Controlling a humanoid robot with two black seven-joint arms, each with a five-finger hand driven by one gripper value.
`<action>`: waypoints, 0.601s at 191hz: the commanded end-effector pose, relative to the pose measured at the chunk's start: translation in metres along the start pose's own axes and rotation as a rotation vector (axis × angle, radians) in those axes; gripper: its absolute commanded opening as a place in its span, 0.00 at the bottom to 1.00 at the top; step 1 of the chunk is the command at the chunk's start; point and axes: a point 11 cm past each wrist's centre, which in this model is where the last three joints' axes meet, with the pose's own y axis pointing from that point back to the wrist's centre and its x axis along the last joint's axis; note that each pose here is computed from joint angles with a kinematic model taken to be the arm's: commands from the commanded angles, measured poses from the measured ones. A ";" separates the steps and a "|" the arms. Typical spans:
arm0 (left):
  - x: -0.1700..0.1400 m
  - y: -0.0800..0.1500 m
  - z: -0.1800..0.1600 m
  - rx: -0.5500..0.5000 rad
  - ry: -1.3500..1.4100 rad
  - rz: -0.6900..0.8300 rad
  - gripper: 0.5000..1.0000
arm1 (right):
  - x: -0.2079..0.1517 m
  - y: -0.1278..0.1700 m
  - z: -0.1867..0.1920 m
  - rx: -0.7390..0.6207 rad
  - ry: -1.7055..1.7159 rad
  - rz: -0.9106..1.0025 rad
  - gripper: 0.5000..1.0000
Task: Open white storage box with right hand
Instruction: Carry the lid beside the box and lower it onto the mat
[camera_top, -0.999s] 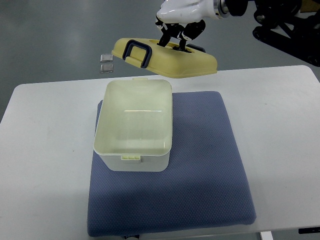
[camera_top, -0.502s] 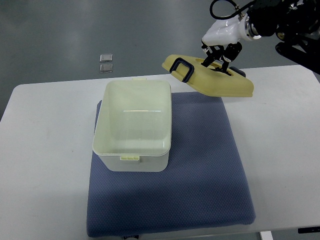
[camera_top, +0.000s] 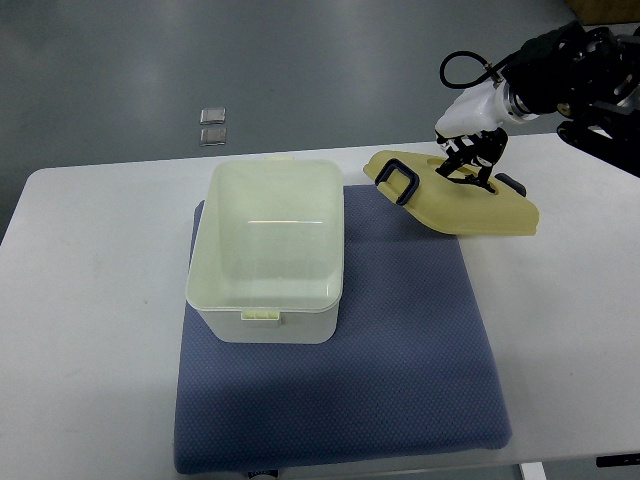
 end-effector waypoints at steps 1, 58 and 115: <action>0.000 0.000 0.000 0.001 0.000 0.000 1.00 | -0.004 -0.006 -0.004 0.005 -0.026 -0.011 0.00; 0.000 0.000 0.000 -0.001 0.000 0.000 1.00 | -0.015 -0.018 -0.013 0.046 -0.259 -0.005 0.00; 0.000 0.000 0.000 0.001 0.000 0.000 1.00 | -0.027 -0.030 -0.024 0.065 -0.402 -0.011 0.00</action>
